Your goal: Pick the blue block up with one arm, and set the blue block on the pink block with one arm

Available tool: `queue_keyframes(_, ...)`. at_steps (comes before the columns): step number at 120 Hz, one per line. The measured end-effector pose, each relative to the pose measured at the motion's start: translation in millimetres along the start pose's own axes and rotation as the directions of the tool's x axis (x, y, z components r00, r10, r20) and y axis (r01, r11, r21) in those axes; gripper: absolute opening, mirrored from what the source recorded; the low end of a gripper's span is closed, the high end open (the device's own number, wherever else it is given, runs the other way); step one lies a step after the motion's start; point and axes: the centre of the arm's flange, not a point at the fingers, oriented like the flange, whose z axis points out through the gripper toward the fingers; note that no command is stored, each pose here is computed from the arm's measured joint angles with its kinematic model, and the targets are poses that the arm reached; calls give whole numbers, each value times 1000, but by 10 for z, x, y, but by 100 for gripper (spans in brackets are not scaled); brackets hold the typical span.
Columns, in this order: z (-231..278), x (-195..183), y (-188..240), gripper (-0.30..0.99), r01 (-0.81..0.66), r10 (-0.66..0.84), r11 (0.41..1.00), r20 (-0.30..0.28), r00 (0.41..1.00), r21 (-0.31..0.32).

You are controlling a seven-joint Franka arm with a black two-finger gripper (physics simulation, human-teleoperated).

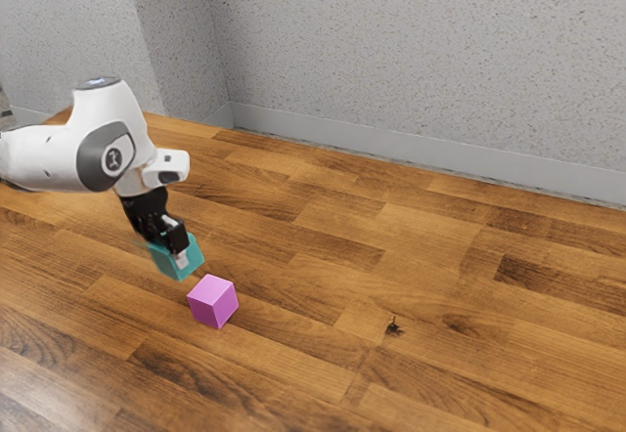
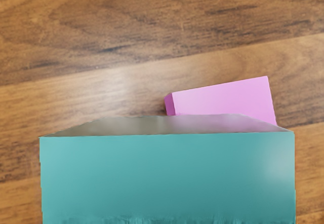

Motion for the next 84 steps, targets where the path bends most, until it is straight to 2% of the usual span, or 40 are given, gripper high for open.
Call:
queue_keyframes(21, 31, 59, 191, 34, -15, 15, 1000, 4, 1000, -5)
queue_keyframes(62, 27, 62, 147, 32, 55, -55, 998, 3, 998, 3)
queue_keyframes(84, 16, 123, 325, 32, 55, -55, 998, 1, 998, 9)
